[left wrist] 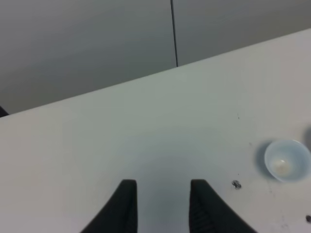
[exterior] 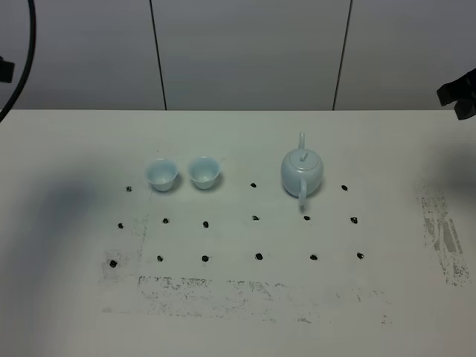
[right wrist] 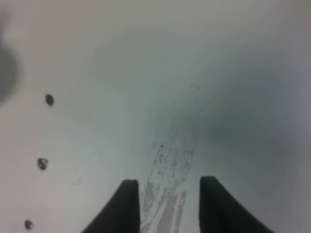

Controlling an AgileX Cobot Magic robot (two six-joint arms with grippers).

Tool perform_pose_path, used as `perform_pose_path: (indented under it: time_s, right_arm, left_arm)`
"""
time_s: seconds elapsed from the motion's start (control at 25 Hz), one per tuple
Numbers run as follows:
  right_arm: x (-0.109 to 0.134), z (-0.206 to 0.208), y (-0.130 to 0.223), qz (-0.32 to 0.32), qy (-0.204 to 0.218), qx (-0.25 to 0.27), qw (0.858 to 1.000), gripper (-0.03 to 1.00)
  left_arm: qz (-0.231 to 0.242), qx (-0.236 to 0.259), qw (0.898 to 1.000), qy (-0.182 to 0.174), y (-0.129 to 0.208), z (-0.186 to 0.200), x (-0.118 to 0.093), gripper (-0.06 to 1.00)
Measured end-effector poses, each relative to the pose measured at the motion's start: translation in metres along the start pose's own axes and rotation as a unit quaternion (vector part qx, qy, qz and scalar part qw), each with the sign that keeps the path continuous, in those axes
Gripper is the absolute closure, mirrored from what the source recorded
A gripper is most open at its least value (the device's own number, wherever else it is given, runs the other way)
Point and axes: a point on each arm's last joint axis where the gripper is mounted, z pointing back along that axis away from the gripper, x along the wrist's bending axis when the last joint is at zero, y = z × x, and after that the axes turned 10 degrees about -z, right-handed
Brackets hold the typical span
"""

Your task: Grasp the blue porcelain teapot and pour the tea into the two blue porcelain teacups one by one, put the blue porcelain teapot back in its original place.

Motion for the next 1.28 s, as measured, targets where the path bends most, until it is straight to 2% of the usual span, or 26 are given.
perform_pose_path:
  time_s: [0.2,0.48,0.68,0.84,0.96,1.04,1.2,1.28]
  right_arm:
    - [0.009,0.037,0.013,-0.002,-0.012,-0.044,0.999,0.68]
    - [0.02,0.048,0.019,0.008,-0.02,-0.055,0.998,0.69]
    - [0.031,0.048,0.019,0.022,-0.028,-0.059,0.998,0.69]
    - [0.033,0.048,0.018,0.024,-0.03,-0.064,0.997,0.69]
    - [0.033,0.048,0.018,0.024,-0.029,-0.067,0.997,0.69]
    - [0.033,0.048,0.017,0.024,-0.029,-0.067,0.997,0.69]
    - [0.033,0.048,0.017,0.028,-0.029,-0.068,0.997,0.69]
    - [0.033,0.048,0.017,0.031,-0.029,-0.069,0.997,0.69]
  left_arm:
    - [-0.006,-0.023,1.0,-0.007,0.024,0.06,-0.026,0.65]
    - [0.017,0.021,0.999,0.039,0.079,0.126,-0.071,0.65]
    - [0.058,0.033,0.997,0.048,0.124,0.15,-0.098,0.65]
    - [0.069,0.044,0.996,0.047,0.168,0.158,-0.12,0.65]
    - [0.099,0.058,0.993,0.023,0.203,0.156,-0.13,0.66]
    - [0.117,0.062,0.991,-0.008,0.222,0.156,-0.133,0.66]
    - [0.161,0.049,0.983,-0.075,0.249,0.16,-0.135,0.66]
    - [0.167,0.04,0.981,-0.095,0.259,0.161,-0.137,0.66]
